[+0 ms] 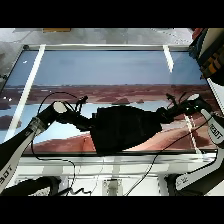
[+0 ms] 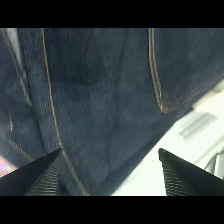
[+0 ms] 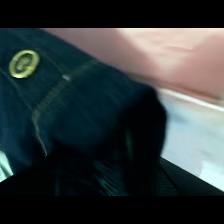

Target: Fold the clothes and pants, and hang the long-sleeved shirts on hangers.

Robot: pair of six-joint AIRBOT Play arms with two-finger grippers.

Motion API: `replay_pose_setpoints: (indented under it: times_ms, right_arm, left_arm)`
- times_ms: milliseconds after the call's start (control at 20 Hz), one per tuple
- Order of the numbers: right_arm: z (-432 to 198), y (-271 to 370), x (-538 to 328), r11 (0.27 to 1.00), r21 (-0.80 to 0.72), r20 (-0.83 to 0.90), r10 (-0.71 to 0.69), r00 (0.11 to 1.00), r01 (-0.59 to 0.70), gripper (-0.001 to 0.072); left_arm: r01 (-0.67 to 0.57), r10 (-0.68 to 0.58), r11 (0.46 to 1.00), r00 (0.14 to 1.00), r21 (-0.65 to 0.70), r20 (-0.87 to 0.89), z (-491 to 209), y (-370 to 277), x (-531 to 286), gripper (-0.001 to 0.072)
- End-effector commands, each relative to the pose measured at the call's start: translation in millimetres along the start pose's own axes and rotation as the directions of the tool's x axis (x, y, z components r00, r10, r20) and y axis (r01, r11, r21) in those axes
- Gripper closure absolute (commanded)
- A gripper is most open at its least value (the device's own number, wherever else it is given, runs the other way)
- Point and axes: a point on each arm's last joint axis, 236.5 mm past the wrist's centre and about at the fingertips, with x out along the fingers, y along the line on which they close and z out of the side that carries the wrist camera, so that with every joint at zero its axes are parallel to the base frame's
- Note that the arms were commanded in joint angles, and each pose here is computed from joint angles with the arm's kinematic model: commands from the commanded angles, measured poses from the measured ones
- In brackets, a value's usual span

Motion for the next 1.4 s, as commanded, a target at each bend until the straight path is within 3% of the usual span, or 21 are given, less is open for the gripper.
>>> replay_pose_setpoints:
  times_ms: [0, 50, 100, 150, 200, 350, 450, 500, 550, 700, 800, 1000, 1150, 1350]
  right_arm:
    - [1.2, 30.9, 29.3, 0.992, -0.107, -0.047, 0.067, 0.997, -0.072, 0.011]
    - [3.5, 44.6, 35.4, 0.983, -0.157, -0.046, 0.093, 0.995, -0.099, 0.0202]
    - [5.8, 59.4, 41.1, 0.972, -0.195, -0.044, 0.126, 0.991, -0.132, 0.0356]
    - [8.5, 72.3, 45.0, 0.961, -0.224, -0.038, 0.157, 0.987, -0.162, 0.0581]
    - [11.8, 81.8, 47.4, 0.953, -0.242, -0.027, 0.182, 0.983, -0.183, 0.0671]
    - [28.0, 99.3, 35.1, 0.942, -0.261, 0.033, 0.229, 0.973, -0.213, 0.0676]
    - [44.2, 102.8, 7.2, 0.941, -0.28, 0.113, 0.229, 0.967, -0.19, 0.0676]
    - [54.1, 100.8, -11.8, 0.947, -0.272, 0.173, 0.22, 0.96, -0.168, 0.0676]
    - [66.4, 95.5, -34.9, 0.958, -0.253, 0.255, 0.202, 0.946, -0.137, 0.0676]
    - [98.1, 53.1, -129.6, 0.995, -0.084, 0.558, 0.091, 0.825, -0.053, 0.0676]
    - [94.9, 13.1, -197.3, 0.999, 0.042, 0.698, -0.006, 0.716, -0.032, 0.0675]
    - [29.5, -87.7, -307.1, 0.935, 0.346, 0.807, -0.255, 0.532, -0.077, 0.0675]
    - [-60.5, -165.1, -356.9, 0.769, 0.612, 0.75, -0.491, 0.444, -0.183, 0.0675]
    - [-185.7, -224.9, -376.1, 0.425, 0.833, 0.546, -0.736, 0.401, -0.354, 0.0675]
  left_arm:
    - [-0.023, 0.023, 1.0, 0.996, 0.001, 0.082, 19.4, 5.7, -1.1, 0.0019]
    - [-0.028, 0.028, 1.0, 0.995, 0.002, 0.097, 23.1, 6.9, -1.4, 0.0021]
    - [-0.037, 0.036, 0.999, 0.993, 0.005, 0.11, 26.2, 8.8, -1.8, 0.0022]
    - [-0.041, 0.041, 0.999, 0.992, 0.006, 0.121, 28.6, 9.9, -2.1, 0.0023]
    - [-0.044, 0.043, 0.999, 0.991, 0.005, 0.128, 30.3, 10.5, -2.4, 0.0029]
    - [-0.05, 0.046, 0.998, 0.988, 0.027, 0.145, 34.8, 13.3, -5.3, 0.028]
    - [-0.057, 0.05, 0.998, 0.984, 0.034, 0.172, 44.0, 17.4, -16.1, 0.0321]
    - [-0.063, 0.055, 0.997, 0.978, 0.037, 0.201, 52.9, 18.3, -27.1, 0.0431]
    - [-0.076, 0.062, 0.996, 0.97, 0.051, 0.237, 63.6, 18.0, -42.4, 0.0695]
    - [-0.123, 0.049, 0.979, 0.916, 0.163, 0.398, 102.3, 1.4, -104.5, 0.0696]
    - [-0.226, 0.078, 0.946, 0.854, 0.232, 0.514, 122.6, -8.3, -154.9, 0.0697]
    - [-0.494, 0.178, 0.826, 0.685, 0.272, 0.706, 134.9, -22.2, -243.4, 0.0696]
    - [-0.541, 0.161, 0.796, 0.622, 0.272, 0.766, 126.5, -39.6, -273.6, 0.0696]
    - [-0.545, 0.152, 0.793, 0.61, 0.273, 0.778, 123.6, -44.9, -280.0, 0.0696]
